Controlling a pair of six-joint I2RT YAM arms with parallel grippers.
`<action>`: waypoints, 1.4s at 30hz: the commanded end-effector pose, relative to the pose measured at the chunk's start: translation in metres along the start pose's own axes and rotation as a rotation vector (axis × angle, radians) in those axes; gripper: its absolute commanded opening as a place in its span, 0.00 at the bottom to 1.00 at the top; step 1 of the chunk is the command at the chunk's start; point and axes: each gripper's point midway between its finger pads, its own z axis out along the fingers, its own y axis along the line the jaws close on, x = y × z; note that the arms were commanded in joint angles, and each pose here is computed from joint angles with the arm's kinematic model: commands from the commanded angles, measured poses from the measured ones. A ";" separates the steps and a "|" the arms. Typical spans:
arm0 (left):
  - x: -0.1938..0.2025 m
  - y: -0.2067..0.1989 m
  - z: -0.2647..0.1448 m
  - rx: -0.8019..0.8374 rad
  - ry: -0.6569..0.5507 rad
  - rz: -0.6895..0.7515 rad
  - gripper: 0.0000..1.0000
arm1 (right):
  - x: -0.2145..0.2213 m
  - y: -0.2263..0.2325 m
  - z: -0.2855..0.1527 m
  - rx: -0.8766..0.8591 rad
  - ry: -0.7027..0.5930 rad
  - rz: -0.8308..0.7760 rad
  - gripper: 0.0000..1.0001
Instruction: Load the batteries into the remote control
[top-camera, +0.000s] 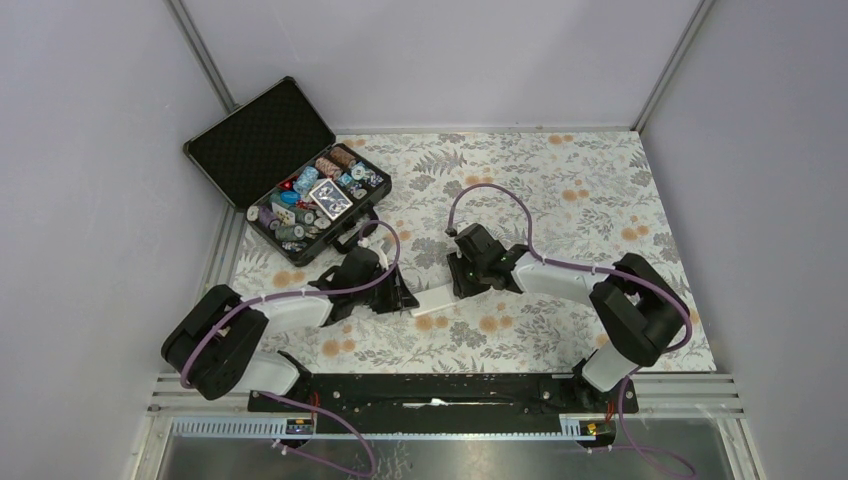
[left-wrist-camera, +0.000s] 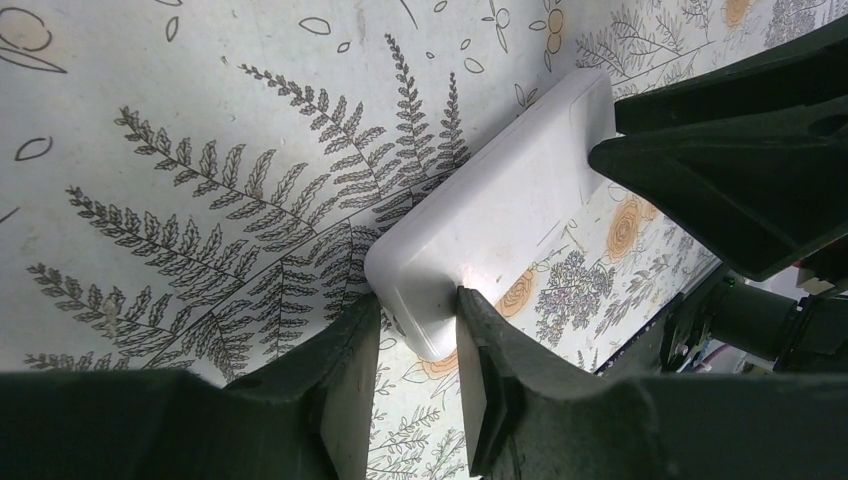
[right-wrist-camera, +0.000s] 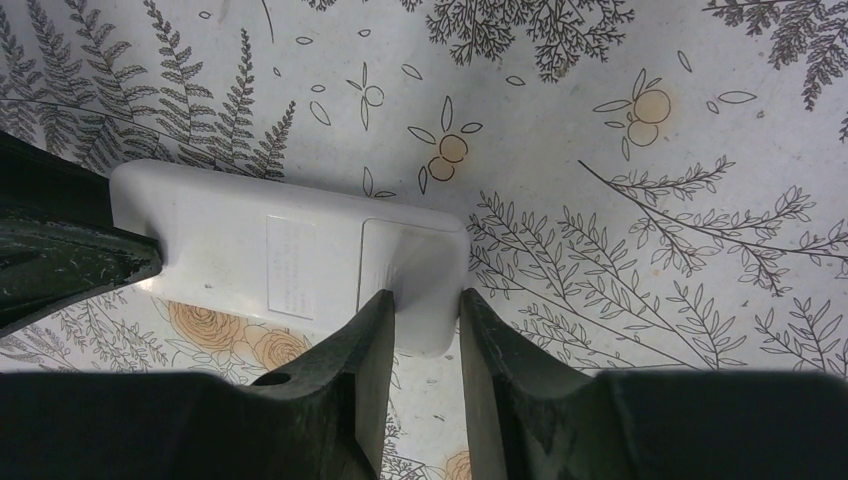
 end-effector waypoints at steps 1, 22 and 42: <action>0.008 0.011 0.013 -0.037 0.034 0.035 0.32 | 0.045 0.023 0.015 -0.132 0.131 0.038 0.33; -0.003 0.017 0.020 -0.090 0.027 0.071 0.24 | 0.052 0.032 0.003 -0.125 0.110 0.014 0.37; -0.049 0.001 0.031 -0.157 -0.025 0.114 0.36 | 0.001 0.011 -0.049 -0.012 -0.104 -0.208 0.79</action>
